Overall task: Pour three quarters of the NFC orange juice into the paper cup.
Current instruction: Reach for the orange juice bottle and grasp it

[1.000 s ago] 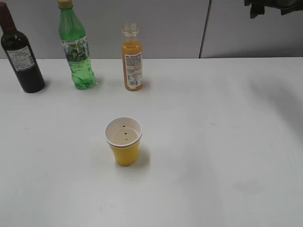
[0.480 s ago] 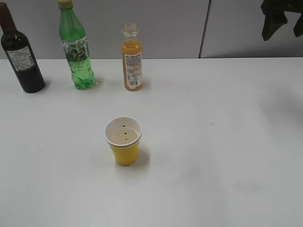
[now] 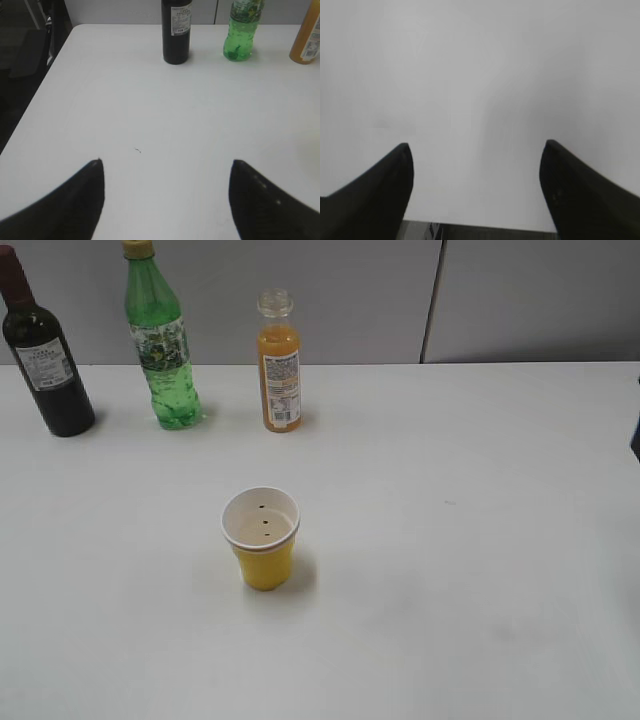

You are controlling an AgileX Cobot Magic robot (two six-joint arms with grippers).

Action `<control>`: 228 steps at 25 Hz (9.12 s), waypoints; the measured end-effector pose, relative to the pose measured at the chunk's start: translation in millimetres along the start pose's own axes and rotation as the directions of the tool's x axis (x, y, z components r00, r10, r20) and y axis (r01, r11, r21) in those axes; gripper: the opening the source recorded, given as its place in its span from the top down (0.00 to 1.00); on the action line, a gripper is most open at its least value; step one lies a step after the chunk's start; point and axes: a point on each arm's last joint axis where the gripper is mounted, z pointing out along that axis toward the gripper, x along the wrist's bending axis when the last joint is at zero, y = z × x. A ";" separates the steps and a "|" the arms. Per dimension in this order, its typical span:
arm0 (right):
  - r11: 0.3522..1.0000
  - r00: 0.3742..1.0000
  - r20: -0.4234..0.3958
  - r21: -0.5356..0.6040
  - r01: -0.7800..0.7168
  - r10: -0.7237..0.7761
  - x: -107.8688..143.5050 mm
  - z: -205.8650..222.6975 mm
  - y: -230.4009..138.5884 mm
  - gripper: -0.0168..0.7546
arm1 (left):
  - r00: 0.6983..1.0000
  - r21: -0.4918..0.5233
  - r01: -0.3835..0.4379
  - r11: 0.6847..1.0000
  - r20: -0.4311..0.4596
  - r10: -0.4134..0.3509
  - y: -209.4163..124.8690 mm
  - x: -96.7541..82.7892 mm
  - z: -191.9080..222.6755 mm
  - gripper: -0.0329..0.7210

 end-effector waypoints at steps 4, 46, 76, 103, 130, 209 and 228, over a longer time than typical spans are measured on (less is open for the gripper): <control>1.000 1.000 -0.001 -0.004 0.000 0.000 1.3 -3.3 -51.2 0.21 | 1.000 0.000 0.000 1.000 0.000 0.000 0.0 0.0 0.0 0.17; 0.617 1.000 -0.018 -0.786 -0.019 0.008 9.1 -34.8 -270.6 0.21 | 1.000 0.000 0.000 1.000 0.000 0.000 0.0 0.0 0.0 0.17; 0.617 1.000 -0.018 -0.786 -0.019 0.008 9.1 -34.8 -270.6 0.21 | 0.998 -0.154 -0.058 0.986 -0.007 0.058 32.1 0.7 9.6 0.13; 0.617 1.000 -0.018 -0.786 -0.019 0.008 9.1 -34.8 -270.6 0.21 | 0.997 -0.263 -0.071 0.962 -0.013 0.070 103.4 2.1 173.0 0.17; 0.617 1.000 -0.018 -0.786 -0.019 0.008 9.1 -34.8 -270.6 0.21 | 0.987 -0.229 -0.072 0.971 0.123 0.102 52.4 -16.8 302.3 0.17; 0.617 1.000 -0.018 -0.786 -0.019 0.008 9.1 -34.8 -270.6 0.21 | 0.886 -0.216 -0.126 0.968 0.414 0.208 54.2 -173.1 491.9 0.14; 0.617 1.000 -0.018 -0.786 -0.019 0.008 9.1 -34.8 -270.6 0.21 | 0.897 -0.192 -0.106 0.976 0.404 0.177 49.4 -174.5 499.5 0.27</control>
